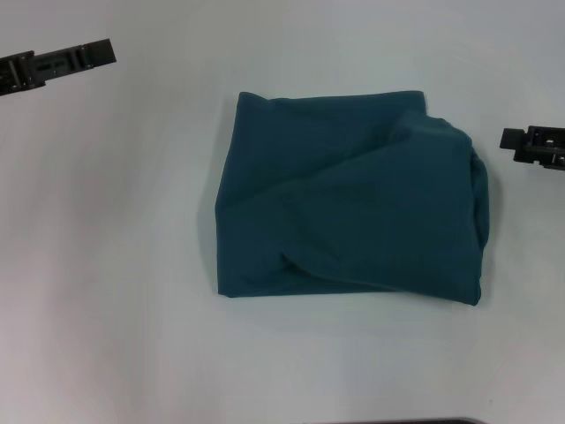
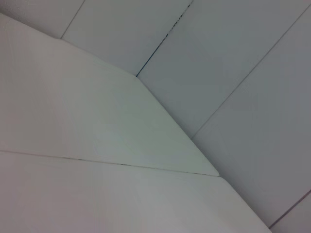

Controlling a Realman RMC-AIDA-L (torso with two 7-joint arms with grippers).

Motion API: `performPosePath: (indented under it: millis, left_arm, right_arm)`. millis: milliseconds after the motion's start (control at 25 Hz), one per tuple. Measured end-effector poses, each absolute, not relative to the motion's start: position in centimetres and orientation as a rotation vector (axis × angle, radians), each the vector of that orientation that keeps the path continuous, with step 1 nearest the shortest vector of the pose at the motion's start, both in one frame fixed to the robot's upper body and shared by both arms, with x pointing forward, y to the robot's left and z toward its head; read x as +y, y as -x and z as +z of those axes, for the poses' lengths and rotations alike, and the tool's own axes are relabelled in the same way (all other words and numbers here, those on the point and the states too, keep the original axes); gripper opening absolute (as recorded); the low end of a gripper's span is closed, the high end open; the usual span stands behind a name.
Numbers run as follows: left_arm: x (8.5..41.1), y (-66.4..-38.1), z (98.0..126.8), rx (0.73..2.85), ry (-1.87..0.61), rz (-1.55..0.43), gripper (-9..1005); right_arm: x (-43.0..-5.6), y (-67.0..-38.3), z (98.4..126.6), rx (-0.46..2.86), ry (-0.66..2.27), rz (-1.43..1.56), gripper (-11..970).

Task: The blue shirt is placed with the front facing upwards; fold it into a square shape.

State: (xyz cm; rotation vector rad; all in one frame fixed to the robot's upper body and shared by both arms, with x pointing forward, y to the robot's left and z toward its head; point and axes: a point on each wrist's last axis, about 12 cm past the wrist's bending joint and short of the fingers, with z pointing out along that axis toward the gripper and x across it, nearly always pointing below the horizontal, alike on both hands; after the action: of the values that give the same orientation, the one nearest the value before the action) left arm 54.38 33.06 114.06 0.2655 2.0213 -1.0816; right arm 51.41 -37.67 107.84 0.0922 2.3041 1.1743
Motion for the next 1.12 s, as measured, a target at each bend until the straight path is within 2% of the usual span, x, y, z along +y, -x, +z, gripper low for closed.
performPosePath:
  millis: [400,600,1120]
  left_arm:
    - [32.8,-54.7,114.3,2.009,-0.293,-1.074,767]
    - [32.7,-54.8,114.3,2.004,-0.302,-1.071,768]
    - [32.6,-54.8,114.3,1.992,-0.334,-1.053,768]
  right_arm:
    - [-36.1,-53.4,107.8,2.295,-0.114,1.166,750]
    - [-34.8,-54.4,107.3,2.331,-0.133,1.174,835]
    - [-32.6,-54.9,106.5,2.352,-0.116,1.221,829]
